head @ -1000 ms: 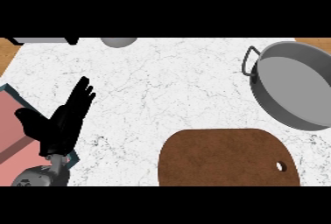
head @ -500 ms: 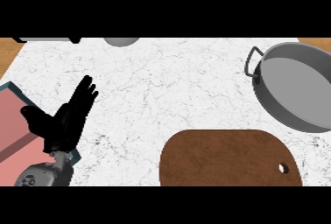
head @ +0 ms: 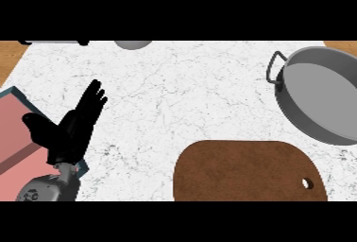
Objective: Pick the tomato from the cutting board and place it in the pot
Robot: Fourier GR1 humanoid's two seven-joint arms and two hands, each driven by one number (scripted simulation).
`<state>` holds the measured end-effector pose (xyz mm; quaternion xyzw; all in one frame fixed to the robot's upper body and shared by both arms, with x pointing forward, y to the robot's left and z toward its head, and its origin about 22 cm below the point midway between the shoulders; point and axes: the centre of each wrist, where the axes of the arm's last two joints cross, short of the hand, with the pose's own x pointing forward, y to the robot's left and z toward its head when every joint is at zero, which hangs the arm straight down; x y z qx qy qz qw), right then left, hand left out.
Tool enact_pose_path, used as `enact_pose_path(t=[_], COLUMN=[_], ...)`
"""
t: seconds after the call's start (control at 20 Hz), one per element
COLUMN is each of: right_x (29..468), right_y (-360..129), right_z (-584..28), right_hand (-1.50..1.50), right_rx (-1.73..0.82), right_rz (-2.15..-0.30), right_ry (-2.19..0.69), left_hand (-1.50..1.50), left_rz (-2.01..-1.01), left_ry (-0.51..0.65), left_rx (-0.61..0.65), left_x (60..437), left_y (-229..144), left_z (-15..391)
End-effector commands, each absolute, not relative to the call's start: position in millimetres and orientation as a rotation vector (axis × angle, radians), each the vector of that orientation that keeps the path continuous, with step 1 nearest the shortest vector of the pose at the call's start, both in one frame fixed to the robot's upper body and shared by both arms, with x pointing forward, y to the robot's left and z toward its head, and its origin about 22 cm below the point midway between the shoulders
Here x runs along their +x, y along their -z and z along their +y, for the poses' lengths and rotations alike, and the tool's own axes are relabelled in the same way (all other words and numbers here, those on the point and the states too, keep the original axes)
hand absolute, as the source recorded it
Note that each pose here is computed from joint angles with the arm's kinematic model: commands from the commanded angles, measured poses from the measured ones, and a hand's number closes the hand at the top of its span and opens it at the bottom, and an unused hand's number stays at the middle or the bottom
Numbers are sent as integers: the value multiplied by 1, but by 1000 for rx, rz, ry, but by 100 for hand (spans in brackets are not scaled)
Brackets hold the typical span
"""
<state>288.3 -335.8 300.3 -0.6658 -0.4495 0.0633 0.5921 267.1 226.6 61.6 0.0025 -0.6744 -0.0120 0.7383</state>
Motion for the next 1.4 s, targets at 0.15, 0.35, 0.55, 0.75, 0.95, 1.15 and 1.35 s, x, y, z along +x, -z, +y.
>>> enact_pose_path(t=[0.15, 0.35, 0.55, 0.75, 0.95, 1.15, 1.35], right_x=[335, 365, 366, 382, 396, 389, 379], right_y=[-268, -256, -226, -210, -199, -193, -202], right_z=[-356, -369, -408, -394, -399, -408, -413], right_hand=[150, 150, 150, -150, -150, -150, -150], right_rx=[-1495, -1473, -1319, -1175, -1084, -1132, -1258], right_rz=[-946, -931, -925, -905, -994, -1156, -1291], right_ry=[-133, -200, -96, 27, 125, 285, 469], left_hand=[0, 0, 0, 0, 0, 0, 0], left_rz=[-1490, -1474, -1464, -1477, -1487, -1485, -1474], left_ry=[19, 29, 11, 28, 46, 30, 6], left_rx=[-12, 20, 28, -10, -15, 11, 4], left_x=[264, 273, 253, 255, 270, 270, 267], left_y=[-71, -66, -43, -66, -62, -65, -60], left_z=[246, 212, 235, 237, 228, 220, 229])
